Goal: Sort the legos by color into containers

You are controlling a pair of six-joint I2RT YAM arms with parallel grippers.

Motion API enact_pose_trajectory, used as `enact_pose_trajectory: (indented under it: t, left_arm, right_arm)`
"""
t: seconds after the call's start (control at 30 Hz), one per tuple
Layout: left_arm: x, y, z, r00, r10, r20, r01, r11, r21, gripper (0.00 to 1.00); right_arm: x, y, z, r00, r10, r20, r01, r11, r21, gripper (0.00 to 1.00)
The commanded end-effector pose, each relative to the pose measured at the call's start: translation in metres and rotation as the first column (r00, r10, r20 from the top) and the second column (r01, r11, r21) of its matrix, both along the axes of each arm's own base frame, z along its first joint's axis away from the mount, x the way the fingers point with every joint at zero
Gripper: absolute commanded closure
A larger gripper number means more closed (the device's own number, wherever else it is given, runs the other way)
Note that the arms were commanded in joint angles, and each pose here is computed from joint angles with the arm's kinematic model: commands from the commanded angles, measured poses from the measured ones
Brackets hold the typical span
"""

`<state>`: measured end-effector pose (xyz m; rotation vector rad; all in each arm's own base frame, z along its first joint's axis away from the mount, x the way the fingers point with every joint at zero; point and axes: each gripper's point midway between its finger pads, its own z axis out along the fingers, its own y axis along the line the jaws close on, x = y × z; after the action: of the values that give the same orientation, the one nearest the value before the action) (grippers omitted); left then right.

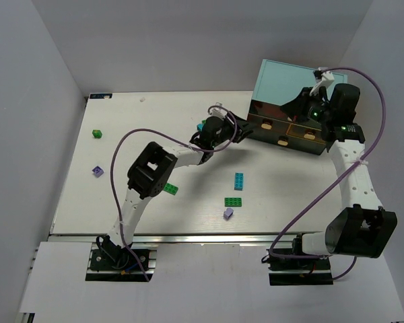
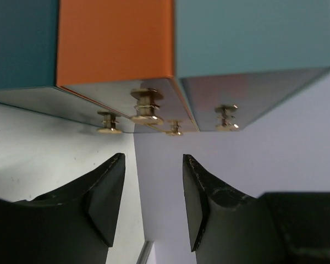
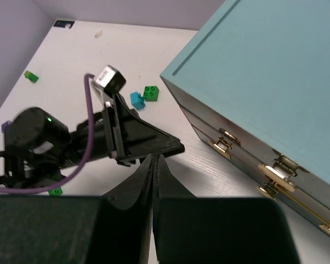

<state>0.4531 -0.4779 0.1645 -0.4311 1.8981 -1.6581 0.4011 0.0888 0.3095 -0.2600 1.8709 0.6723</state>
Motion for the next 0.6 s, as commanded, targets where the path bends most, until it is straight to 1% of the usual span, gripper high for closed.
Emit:
enact_pose_trajectory:
  t: [0.0,0.1,0.27,0.33,0.37,0.43,0.57]
  left_arm:
    - [0.017,-0.011,0.034,0.996,0.084,0.016,-0.083,0.992,-0.094,0.44]
    - [0.021,-0.019,0.029,0.995,0.095,0.003,-0.095,0.992,-0.08,0.44]
    - [0.028,-0.032,0.026,0.992,0.124,0.011,-0.123,0.988,-0.092,0.44]
    - [0.032,-0.035,0.014,0.992,0.129,-0.001,-0.128,0.989,-0.075,0.44]
    - [0.035,-0.036,0.019,0.991,0.132,0.004,-0.131,0.988,-0.082,0.44]
    - [0.033,-0.042,0.009,0.992,0.129,-0.009,-0.129,0.989,-0.066,0.44]
    - [0.032,-0.05,0.007,0.993,0.12,-0.013,-0.12,0.991,-0.059,0.44]
  right_arm:
    - [0.005,-0.002,0.046,0.994,-0.007,0.11,0.001,0.998,0.055,1.0]
    - [0.007,-0.008,0.054,0.991,-0.027,0.132,0.02,0.998,0.053,1.0]
    - [0.007,-0.019,0.066,0.985,-0.057,0.164,0.05,0.998,0.046,1.0]
    - [0.006,-0.022,0.068,0.983,-0.065,0.171,0.059,0.997,0.044,1.0]
    - [0.005,-0.025,0.07,0.982,-0.071,0.176,0.065,0.997,0.043,1.0]
    - [0.004,-0.026,0.069,0.982,-0.078,0.175,0.071,0.996,0.044,1.0]
    - [0.002,-0.033,0.069,0.979,-0.095,0.18,0.088,0.995,0.048,1.0]
